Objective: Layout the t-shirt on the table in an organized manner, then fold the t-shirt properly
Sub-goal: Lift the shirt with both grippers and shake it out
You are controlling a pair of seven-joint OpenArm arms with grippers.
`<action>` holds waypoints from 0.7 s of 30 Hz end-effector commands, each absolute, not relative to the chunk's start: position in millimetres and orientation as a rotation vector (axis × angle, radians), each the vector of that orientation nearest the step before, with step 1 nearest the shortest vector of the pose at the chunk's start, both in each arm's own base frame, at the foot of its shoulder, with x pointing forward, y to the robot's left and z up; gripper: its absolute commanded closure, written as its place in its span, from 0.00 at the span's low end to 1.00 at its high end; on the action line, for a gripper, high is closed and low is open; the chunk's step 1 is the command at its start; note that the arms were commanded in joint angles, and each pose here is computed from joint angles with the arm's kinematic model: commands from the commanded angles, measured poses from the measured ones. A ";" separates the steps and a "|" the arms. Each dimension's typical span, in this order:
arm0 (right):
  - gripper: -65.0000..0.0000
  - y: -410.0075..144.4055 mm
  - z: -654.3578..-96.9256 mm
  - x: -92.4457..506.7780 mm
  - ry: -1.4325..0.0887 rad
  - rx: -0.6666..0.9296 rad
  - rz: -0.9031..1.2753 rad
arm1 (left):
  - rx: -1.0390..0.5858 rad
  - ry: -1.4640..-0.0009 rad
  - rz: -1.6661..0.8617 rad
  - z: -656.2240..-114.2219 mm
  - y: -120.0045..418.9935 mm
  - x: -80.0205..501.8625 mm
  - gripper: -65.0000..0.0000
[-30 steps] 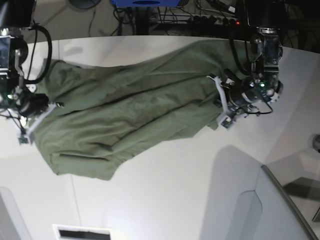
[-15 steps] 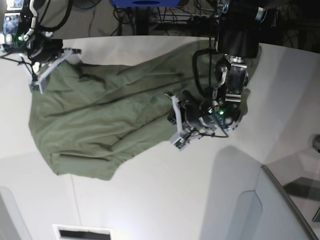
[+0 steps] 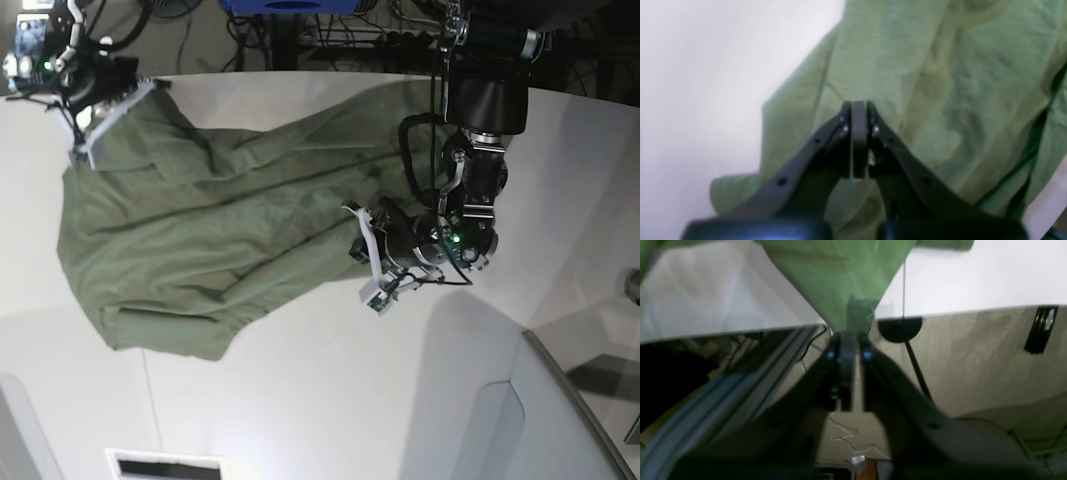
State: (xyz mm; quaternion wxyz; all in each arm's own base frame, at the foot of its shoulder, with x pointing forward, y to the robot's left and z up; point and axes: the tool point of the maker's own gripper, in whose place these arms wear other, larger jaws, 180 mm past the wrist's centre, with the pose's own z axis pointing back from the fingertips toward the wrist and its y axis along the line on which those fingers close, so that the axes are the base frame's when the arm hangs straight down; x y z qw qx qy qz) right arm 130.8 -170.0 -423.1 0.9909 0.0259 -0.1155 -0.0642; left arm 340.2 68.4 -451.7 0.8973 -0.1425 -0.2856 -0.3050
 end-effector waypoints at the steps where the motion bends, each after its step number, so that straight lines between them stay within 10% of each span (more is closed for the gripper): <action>1: 0.79 -173.1 -416.8 136.1 -0.246 0.043 -0.122 | -0.312 -0.665 -0.636 -431.6 59.8 356.8 1.00; 9: 0.55 -180.8 -400.4 174.2 -0.382 0.026 -0.098 | -0.218 -0.750 -0.594 -404.2 106.2 369.5 1.00; 13: 0.55 -185.6 -381.8 209.2 -0.580 0.010 -0.060 | -0.140 -0.812 -0.517 -384.6 151.0 369.2 0.49; 15: 0.55 -167.4 -376.7 217.6 -0.626 0.044 0.090 | -0.097 -0.804 -0.519 -383.4 171.1 363.3 0.39; 18: 0.55 -117.8 -380.2 211.7 -0.608 0.139 0.407 | -0.046 -0.745 -0.545 -394.1 196.9 342.0 0.54; 21: 0.56 -79.9 -379.6 209.6 -0.609 0.212 0.538 | -0.047 -0.723 -0.558 -397.0 207.5 320.5 0.93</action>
